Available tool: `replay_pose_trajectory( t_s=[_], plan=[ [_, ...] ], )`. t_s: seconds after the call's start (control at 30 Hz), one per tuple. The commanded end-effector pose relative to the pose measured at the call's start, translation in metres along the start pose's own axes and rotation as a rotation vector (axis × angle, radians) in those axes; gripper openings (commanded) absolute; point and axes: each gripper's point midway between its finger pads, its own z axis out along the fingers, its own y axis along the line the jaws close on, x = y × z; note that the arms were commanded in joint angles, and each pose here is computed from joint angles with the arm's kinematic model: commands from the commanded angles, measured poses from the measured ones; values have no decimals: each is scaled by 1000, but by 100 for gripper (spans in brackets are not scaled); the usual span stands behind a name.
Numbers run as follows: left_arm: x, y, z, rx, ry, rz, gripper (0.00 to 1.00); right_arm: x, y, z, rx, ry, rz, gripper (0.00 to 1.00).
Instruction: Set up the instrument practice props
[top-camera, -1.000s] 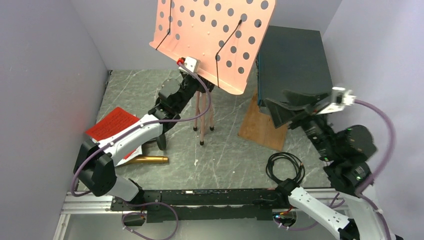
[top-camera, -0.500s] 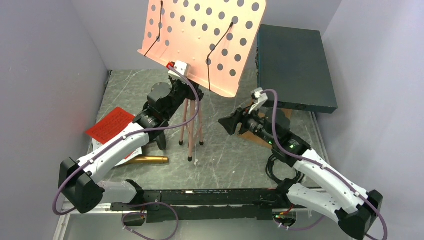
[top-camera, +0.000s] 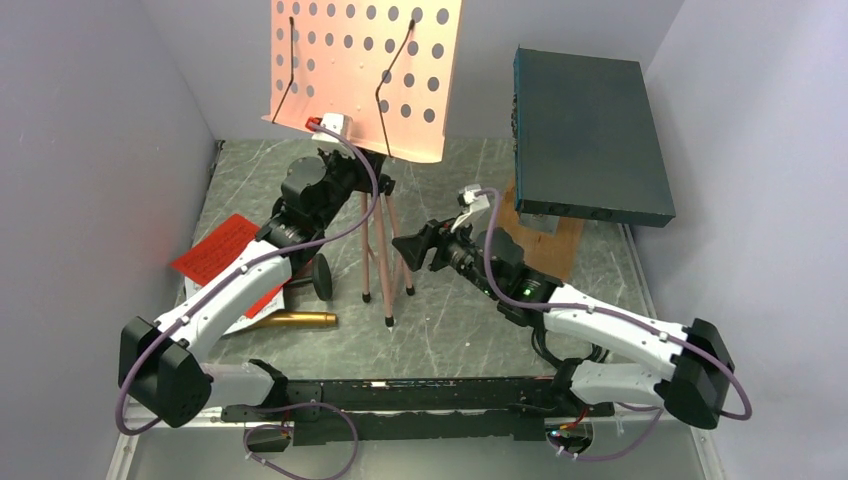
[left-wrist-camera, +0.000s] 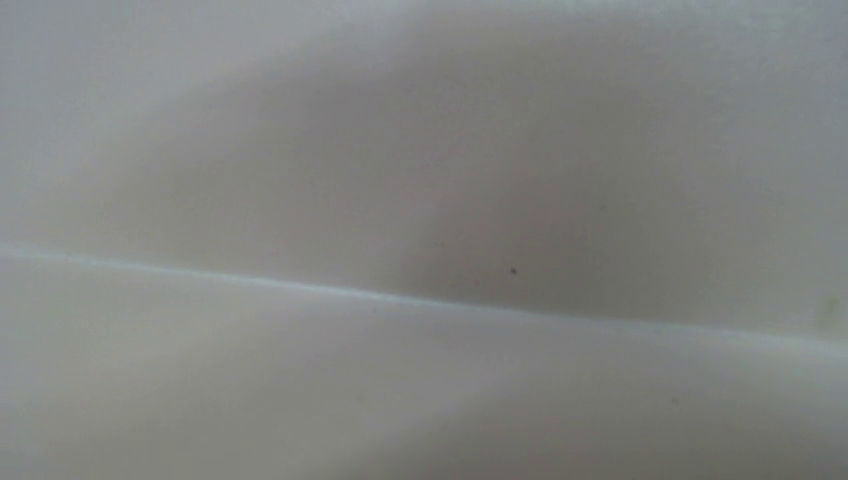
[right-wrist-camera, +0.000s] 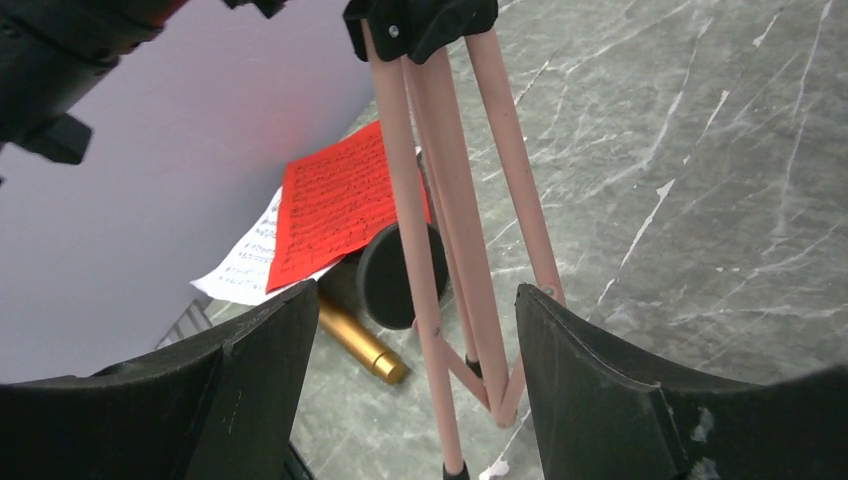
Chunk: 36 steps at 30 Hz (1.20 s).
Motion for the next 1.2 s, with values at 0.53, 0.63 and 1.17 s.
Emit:
replay_pose_trajectory(
  t_s=[0.53,0.63,1.17],
  plan=[
    [-185,-92,-25,329,-513,5,0,-13,23,45,-72,-39,20,35],
    [-189,-94,-31,339,-528,3,0,-15,18,45,-51,-47,9,41],
    [-202,-122,-50,385,-572,18,0,-46,13,49,-2,-114,-39,44]
  ],
)
